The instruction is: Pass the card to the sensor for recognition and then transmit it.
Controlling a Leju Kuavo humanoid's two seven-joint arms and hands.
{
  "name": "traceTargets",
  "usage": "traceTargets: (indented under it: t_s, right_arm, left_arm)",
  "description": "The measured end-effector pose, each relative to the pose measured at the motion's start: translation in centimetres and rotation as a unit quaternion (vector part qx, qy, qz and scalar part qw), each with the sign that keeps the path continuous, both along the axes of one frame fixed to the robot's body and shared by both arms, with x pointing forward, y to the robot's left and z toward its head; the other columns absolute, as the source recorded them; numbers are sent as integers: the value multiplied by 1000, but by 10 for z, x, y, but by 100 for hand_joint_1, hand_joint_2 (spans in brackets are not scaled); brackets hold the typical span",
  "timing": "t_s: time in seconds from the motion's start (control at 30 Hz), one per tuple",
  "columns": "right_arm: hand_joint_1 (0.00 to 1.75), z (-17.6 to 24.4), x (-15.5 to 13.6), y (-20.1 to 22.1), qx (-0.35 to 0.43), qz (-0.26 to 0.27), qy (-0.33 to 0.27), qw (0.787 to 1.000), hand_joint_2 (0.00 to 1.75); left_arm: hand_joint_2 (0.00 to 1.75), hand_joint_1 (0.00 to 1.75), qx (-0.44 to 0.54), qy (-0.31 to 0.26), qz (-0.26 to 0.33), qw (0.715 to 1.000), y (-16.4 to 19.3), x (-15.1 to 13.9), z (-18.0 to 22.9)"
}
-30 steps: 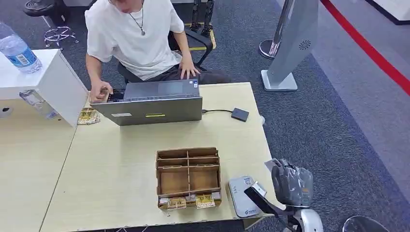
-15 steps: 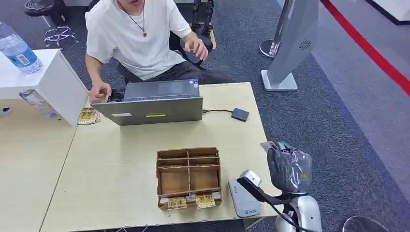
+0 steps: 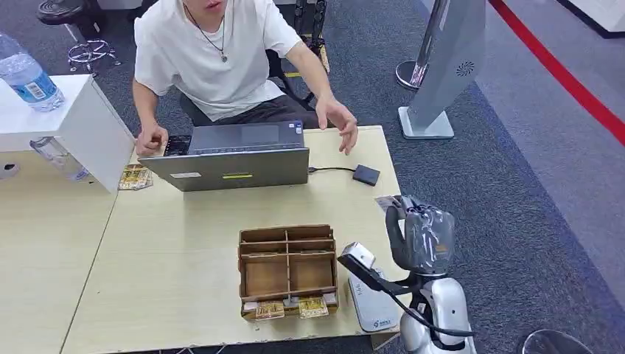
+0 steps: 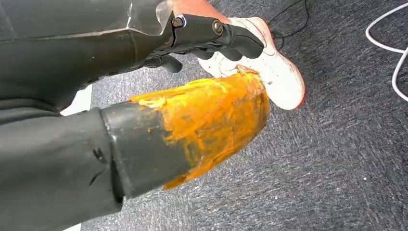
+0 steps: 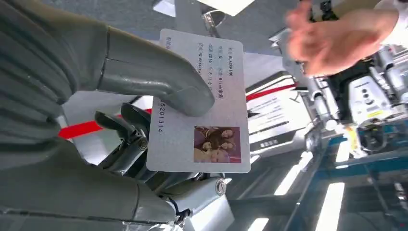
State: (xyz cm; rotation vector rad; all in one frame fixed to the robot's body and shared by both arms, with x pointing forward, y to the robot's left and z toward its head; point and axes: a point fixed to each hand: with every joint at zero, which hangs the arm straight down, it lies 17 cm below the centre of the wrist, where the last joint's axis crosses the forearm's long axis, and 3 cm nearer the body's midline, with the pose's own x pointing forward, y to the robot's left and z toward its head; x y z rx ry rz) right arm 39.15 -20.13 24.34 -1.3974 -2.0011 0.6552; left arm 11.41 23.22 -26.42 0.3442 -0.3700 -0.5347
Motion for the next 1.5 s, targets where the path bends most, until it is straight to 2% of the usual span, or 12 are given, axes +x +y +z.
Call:
traceTargets:
  t_s: [0.2,0.37,0.5,0.53,0.57,0.77,1.03,1.3,1.5]
  right_arm:
    - [175,5,5,8,-1,6,-4,1000,175]
    - [175,8,26,47,-3,41,3,999,175]
    - [175,3,31,52,-4,44,11,999,175]
    - [7,1,33,53,-4,43,15,999,175]
    - [0,0,34,53,-4,43,18,999,175]
    - [0,-9,38,57,-5,48,29,998,175]
    - [0,-16,36,57,39,77,41,995,175]
    - [0,-29,21,61,103,129,63,984,175]
    - [0,-33,-2,77,112,197,77,971,175]
  left_arm:
    - [0,0,-1,0,-2,1000,-1,0,0]
    - [0,0,-1,0,-7,1000,-2,2,0]
    - [0,0,-2,1,-8,1000,-2,1,0]
    - [0,0,-3,1,-9,1000,-2,1,0]
    - [0,0,-3,1,-9,1000,-3,1,0]
    - [0,0,-3,1,-9,1000,-3,1,0]
    - [0,0,-3,1,-8,1000,-2,1,0]
    - [0,0,-4,1,-1,1000,-1,1,0]
    - [0,0,-5,-1,-1,1000,-2,1,0]
